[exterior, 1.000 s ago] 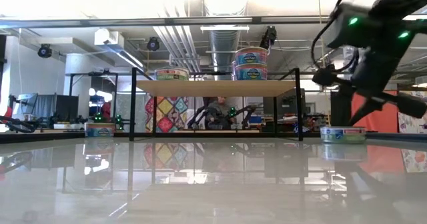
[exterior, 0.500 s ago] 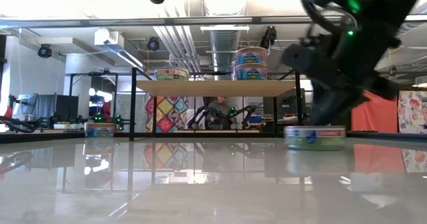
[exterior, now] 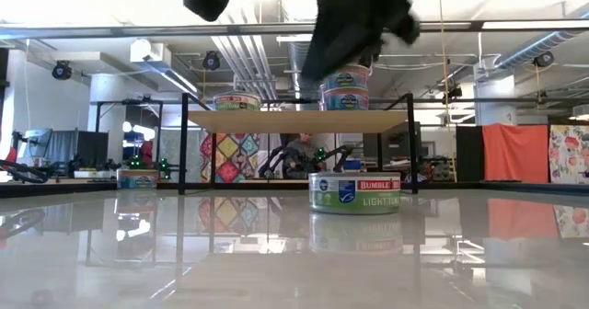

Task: Stack canned seafood by type on shelf
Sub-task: Stack the green tuna can on top of the green tuna can on the shelf

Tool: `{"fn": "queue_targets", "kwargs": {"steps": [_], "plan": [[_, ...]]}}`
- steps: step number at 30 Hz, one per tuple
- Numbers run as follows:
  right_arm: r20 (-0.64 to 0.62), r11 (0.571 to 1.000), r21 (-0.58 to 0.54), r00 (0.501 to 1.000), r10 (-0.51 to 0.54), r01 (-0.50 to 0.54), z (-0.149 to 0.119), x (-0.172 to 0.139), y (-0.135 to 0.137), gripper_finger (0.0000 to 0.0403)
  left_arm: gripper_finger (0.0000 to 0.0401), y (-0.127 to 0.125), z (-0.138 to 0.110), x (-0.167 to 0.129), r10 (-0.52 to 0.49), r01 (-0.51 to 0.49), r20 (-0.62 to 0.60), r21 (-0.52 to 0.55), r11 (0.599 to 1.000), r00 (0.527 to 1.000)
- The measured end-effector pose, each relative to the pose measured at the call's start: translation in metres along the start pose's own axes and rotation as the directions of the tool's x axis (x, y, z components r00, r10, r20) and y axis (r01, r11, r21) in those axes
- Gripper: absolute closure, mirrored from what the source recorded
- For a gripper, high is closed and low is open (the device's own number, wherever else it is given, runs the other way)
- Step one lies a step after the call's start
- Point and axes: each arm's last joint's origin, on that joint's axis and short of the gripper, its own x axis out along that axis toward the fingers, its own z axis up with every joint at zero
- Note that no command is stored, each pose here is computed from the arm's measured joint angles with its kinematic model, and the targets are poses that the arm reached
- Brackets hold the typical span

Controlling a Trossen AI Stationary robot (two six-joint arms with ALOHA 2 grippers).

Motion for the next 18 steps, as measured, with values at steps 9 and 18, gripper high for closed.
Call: {"fn": "queue_targets", "kwargs": {"steps": [9, 18], "plan": [[-0.293, 0.985, -0.133, 0.945, -0.144, 0.108, -0.016, -0.036, -0.043, 0.0338, 0.0401, -0.002, -0.01, -0.003, -0.002, 0.004, -0.078, 0.03, 1.0, 0.997], [-0.181, 0.959, -0.265, 0.971, -0.157, 0.105, -0.061, -0.026, -0.033, 0.0354, 0.0401, 0.005, -0.048, 0.019, 0.112, -0.112, -0.093, -0.004, 0.994, 0.989]]}}
